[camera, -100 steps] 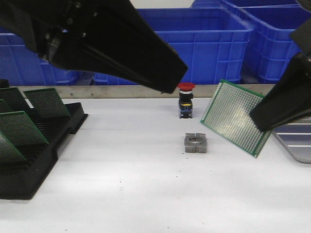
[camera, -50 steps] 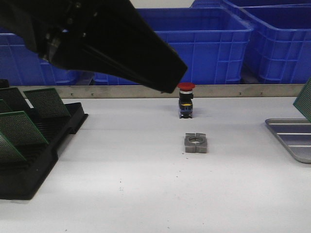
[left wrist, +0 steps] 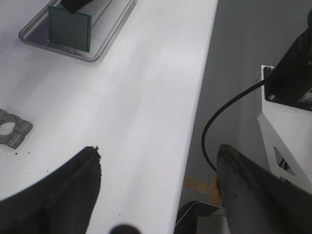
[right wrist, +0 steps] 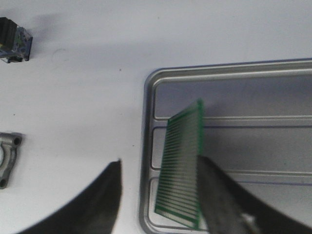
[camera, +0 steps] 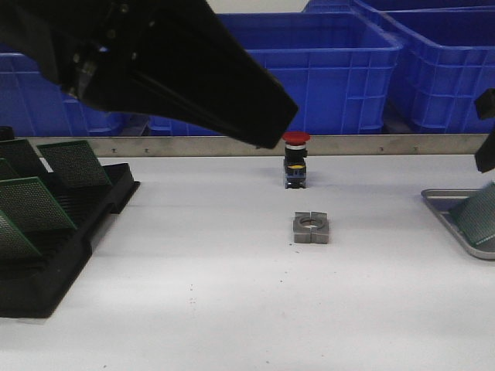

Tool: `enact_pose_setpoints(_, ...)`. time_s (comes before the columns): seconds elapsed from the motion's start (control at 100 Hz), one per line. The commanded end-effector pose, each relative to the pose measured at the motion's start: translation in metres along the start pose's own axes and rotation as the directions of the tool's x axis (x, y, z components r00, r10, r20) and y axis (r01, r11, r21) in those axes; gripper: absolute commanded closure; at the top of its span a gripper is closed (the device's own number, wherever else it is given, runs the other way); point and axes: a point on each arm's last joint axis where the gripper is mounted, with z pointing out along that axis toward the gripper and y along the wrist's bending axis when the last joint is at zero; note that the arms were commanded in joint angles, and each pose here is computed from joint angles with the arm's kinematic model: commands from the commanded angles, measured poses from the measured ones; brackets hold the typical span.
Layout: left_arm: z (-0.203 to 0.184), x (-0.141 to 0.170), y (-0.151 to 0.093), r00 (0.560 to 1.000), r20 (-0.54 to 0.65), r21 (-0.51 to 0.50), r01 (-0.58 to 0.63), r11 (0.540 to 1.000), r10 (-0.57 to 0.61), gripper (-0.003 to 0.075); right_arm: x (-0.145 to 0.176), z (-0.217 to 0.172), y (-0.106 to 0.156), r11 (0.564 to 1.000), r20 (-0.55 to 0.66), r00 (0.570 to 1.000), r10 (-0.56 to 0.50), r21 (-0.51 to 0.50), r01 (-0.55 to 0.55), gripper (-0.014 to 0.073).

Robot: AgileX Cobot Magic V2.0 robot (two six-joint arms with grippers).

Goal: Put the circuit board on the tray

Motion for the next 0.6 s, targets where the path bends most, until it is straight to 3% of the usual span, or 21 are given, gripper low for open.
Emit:
enact_pose_setpoints(0.0, -0.008, -0.016, -0.006, 0.998, 0.07, 0.001, -0.002, 1.0, 0.002, 0.0255, -0.017, -0.011, -0.001, 0.999, 0.09, 0.995, -0.041, 0.036, 0.038, -0.0062)
enact_pose_setpoints(0.2, -0.018, -0.015, -0.002, 0.995, 0.035, -0.071, -0.091, 0.993, 0.094, 0.0255, -0.017, -0.012, 0.0, 0.998, 0.091, 0.994, -0.062, 0.032, 0.059, -0.0038)
enact_pose_setpoints(0.34, -0.039, -0.011, 0.006, 0.978, -0.034, -0.164, -0.209, 0.964, 0.206, 0.0255, -0.016, -0.012, 0.002, 0.998, 0.073, 0.995, -0.061, 0.007, 0.061, -0.0038)
enact_pose_setpoints(0.48, -0.061, 0.0, 0.017, 0.925, -0.199, -0.232, -0.365, 0.902, 0.323, 0.0255, -0.015, -0.012, 0.003, 0.998, 0.063, 0.996, -0.061, -0.007, 0.062, -0.0038)
enact_pose_setpoints(0.59, -0.073, 0.013, 0.026, 0.865, -0.344, -0.219, -0.452, 0.865, 0.365, 0.0255, -0.014, -0.012, 0.004, 0.998, 0.056, 0.997, -0.062, -0.017, 0.063, -0.0038)
